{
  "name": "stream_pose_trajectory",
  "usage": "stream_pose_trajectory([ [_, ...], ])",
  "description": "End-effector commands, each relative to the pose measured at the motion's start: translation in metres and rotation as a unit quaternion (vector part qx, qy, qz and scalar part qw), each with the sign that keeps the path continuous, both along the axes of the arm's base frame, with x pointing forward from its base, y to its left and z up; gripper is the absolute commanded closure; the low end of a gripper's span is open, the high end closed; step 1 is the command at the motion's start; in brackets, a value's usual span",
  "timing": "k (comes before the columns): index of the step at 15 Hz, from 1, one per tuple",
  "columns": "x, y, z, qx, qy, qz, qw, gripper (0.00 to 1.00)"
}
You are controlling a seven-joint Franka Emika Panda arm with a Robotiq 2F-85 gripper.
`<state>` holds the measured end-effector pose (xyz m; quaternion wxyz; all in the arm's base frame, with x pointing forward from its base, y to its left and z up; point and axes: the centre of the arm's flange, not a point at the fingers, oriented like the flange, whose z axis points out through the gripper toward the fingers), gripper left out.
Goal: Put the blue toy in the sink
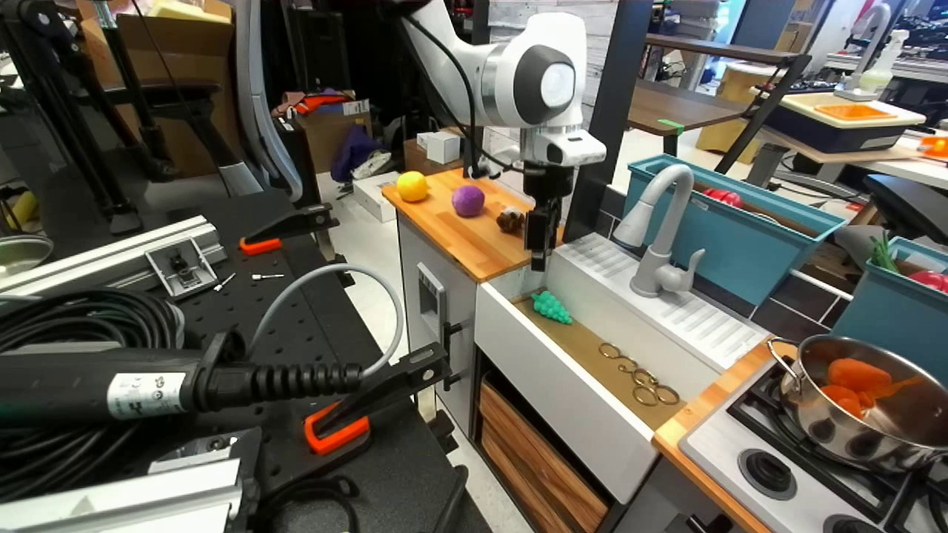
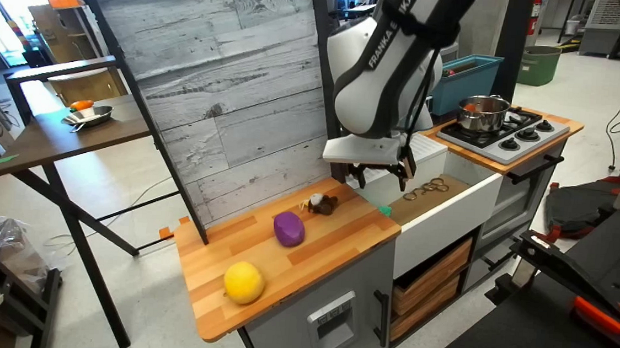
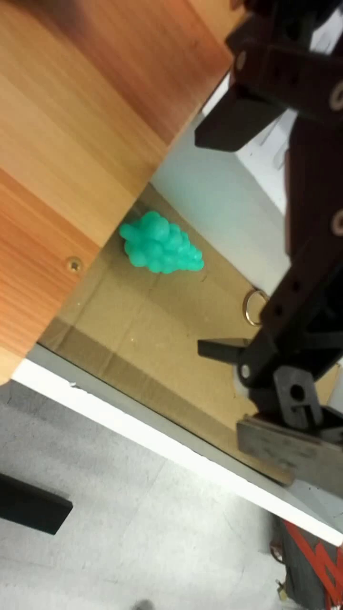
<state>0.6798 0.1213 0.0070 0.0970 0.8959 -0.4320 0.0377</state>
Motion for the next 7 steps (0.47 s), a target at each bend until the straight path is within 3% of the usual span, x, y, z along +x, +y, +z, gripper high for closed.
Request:
stream_pose_trajectory([
  [1, -0.048, 0.014, 0.075, 0.044, -0.004, 0.051, 0.9977, 0.00],
  [4, -0.070, 0.034, 0.114, 0.069, 0.023, 0.107, 0.9915, 0.00],
  [5, -0.024, 0.038, 0.076, 0.047, 0.003, 0.078, 0.9959, 0.00],
  [7, -0.029, 0.043, 0.089, 0.050, 0.003, 0.084, 0.9953, 0.00],
])
